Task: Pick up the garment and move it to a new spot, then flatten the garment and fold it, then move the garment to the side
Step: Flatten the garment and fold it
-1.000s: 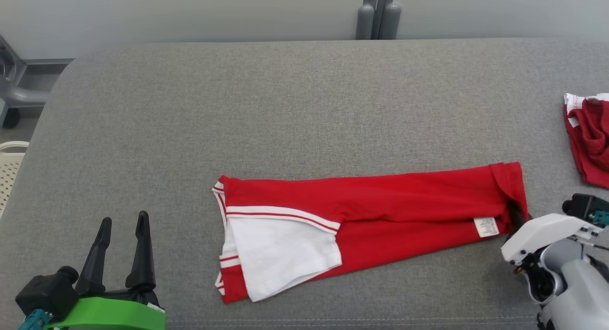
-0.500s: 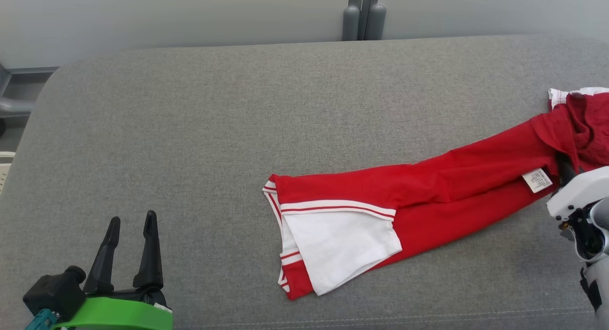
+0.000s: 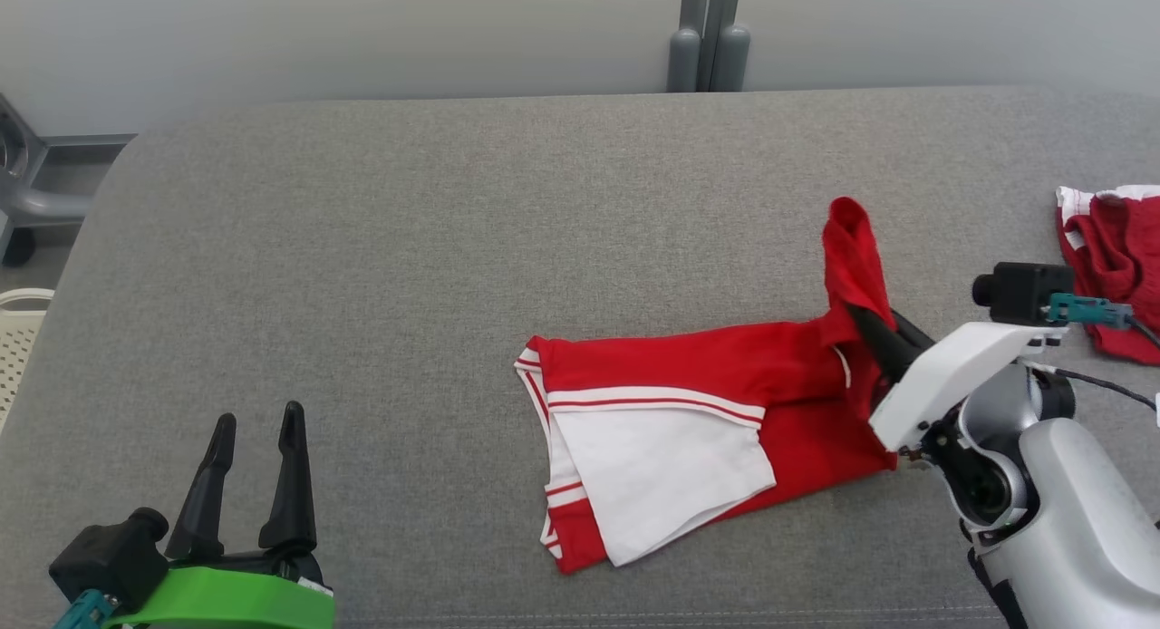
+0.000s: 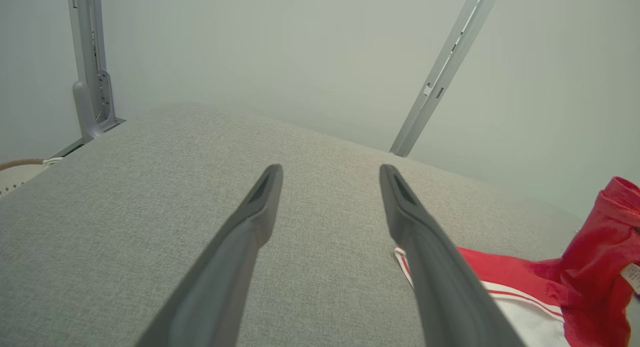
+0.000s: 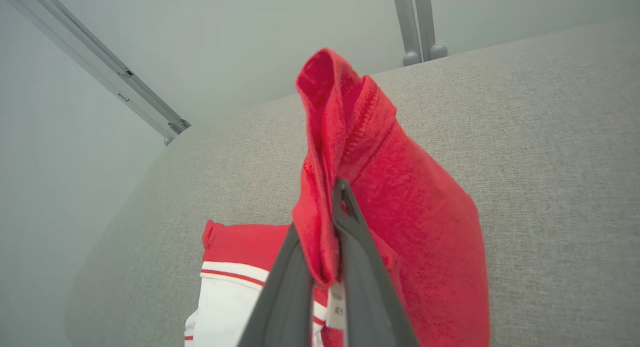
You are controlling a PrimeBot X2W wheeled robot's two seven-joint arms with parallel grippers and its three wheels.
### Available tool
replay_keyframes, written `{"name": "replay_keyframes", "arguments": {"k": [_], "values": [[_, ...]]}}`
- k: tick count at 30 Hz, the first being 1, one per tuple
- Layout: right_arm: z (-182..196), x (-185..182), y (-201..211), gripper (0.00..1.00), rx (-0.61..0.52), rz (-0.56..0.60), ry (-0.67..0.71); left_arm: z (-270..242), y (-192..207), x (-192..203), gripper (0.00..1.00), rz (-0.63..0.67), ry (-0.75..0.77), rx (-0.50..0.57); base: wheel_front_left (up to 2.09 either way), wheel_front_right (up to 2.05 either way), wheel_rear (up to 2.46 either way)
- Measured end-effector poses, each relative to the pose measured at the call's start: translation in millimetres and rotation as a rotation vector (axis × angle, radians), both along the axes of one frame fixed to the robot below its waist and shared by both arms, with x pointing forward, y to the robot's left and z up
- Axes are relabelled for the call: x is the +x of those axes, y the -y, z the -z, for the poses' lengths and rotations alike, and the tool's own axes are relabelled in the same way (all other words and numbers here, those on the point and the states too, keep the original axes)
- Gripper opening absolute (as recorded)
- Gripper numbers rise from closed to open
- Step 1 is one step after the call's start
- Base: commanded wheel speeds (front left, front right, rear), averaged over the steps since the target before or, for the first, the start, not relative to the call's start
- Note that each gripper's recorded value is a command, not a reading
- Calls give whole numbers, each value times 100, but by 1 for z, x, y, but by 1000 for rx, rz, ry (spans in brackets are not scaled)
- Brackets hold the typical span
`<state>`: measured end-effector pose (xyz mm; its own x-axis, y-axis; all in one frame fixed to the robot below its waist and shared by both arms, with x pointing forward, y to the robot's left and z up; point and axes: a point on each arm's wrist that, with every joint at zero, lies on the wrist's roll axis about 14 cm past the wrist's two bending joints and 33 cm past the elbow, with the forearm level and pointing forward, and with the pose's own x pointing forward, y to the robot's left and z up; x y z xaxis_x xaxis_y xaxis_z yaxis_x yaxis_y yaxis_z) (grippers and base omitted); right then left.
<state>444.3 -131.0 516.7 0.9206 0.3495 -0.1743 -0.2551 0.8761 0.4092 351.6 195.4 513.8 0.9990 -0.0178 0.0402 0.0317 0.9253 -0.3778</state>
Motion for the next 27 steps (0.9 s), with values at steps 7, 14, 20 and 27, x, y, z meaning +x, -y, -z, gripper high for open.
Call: {"name": "replay_keyframes", "arguments": {"k": [7,14,20,27], "values": [[0,-20,-69,0,-23,-208,-26,-2,-6,-5,100,-19,8,-5,0,0,0],[27,-36,-109,0,-80,-325,-110,-1,-12,-12,100,-43,5,-10,0,0,0],[41,-39,-137,0,-108,-389,-139,1,-17,-18,100,-60,1,-14,0,0,0],[61,-40,-159,0,-140,-434,-182,4,-20,-23,100,-77,-8,-22,0,0,0]]}}
